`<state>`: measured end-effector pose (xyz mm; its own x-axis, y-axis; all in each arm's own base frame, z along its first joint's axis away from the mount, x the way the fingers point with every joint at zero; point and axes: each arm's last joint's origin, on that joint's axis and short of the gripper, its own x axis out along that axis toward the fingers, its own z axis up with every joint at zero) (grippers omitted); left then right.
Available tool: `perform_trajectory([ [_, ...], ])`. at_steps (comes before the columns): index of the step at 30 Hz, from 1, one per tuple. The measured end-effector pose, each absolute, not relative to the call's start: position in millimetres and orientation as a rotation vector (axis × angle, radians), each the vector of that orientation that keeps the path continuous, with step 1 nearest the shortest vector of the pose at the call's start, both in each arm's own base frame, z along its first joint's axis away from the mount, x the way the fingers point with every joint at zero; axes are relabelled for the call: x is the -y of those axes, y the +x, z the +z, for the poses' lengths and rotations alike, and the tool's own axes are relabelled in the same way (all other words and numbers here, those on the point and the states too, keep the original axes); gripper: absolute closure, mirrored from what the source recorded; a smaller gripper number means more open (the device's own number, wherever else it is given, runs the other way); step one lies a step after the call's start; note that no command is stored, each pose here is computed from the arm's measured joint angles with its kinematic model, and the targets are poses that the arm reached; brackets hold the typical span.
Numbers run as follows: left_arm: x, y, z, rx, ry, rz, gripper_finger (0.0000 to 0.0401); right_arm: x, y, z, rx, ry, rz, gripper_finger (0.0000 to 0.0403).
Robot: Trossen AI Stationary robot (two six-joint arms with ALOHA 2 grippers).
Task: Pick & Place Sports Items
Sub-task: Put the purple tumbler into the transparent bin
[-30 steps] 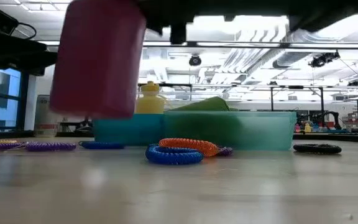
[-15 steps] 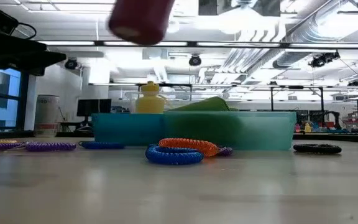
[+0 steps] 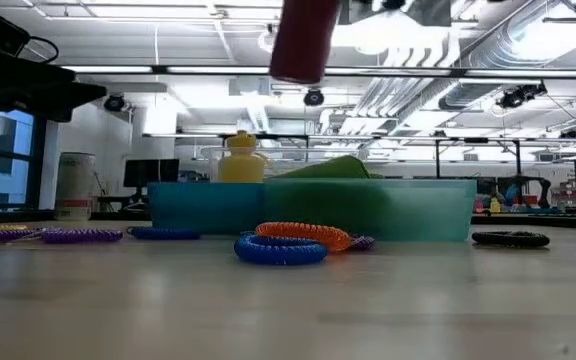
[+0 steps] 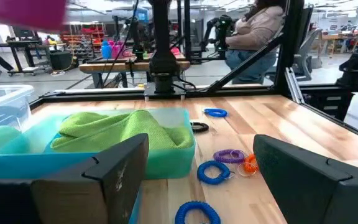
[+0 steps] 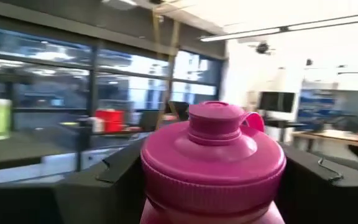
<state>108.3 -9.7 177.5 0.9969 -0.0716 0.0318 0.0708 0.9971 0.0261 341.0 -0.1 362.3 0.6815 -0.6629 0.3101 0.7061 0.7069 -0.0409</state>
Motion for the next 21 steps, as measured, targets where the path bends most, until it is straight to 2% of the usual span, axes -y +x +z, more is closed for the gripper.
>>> perform_trajectory([
  [8,9.7,108.3,177.3,0.032,0.025,-0.071,0.0165,72.4,334.2,361.4,0.267,-0.195,-0.958,0.0204],
  [13,9.7,108.3,177.4,0.032,0.025,-0.071,0.0165,111.9,326.0,355.5,0.248,-0.126,-1.046,0.0204],
  [21,9.7,108.3,177.3,0.032,0.025,-0.071,0.0165,163.2,314.6,336.7,0.178,0.054,-0.904,0.0204],
])
